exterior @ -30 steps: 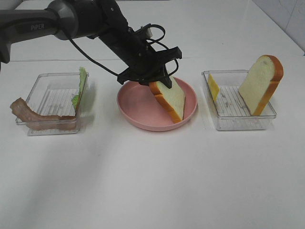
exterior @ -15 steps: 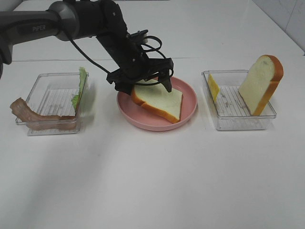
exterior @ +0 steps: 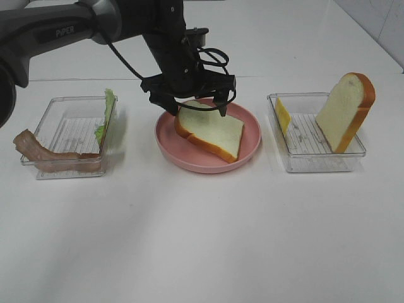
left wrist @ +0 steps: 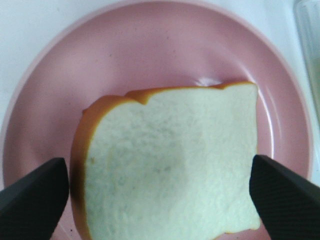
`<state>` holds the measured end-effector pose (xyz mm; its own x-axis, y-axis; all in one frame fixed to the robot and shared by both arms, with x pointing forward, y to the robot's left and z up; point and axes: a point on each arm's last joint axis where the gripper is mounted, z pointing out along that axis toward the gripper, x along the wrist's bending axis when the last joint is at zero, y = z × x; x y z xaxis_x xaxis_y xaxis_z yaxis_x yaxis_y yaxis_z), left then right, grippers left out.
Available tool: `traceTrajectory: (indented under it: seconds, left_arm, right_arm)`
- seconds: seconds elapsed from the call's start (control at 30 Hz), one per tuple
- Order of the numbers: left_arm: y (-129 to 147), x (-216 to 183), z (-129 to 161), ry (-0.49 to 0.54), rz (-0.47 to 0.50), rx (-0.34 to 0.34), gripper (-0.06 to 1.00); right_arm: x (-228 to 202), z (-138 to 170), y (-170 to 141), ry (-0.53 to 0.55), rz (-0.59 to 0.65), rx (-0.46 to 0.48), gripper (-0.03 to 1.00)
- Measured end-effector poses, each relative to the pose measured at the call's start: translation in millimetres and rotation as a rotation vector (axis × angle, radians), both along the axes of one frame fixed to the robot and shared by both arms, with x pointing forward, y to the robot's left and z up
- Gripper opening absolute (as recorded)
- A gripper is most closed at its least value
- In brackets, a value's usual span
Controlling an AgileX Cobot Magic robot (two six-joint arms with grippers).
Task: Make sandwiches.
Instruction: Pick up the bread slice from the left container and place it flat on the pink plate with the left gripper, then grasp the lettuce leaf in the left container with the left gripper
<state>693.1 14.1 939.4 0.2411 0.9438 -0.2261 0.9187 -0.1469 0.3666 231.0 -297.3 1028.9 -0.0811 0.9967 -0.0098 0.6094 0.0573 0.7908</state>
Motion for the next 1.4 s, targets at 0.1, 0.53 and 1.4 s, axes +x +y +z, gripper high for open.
traceTrajectory:
  seconds: [0.1, 0.53, 1.4]
  left_arm:
    - [-3, 0, 14, -0.026, -0.002, 0.026, 0.89]
    - [6, 3, 72, -0.126, -0.039, 0.109, 0.89]
    - [72, -15, 166, -0.221, -0.005, 0.068, 0.89]
  right_arm:
    - [0, 0, 0, 0.0, 0.0, 0.0, 0.8]
    - [0, 0, 0, 0.0, 0.0, 0.0, 0.8]
    - [0, 0, 0, 0.0, 0.0, 0.0, 0.8]
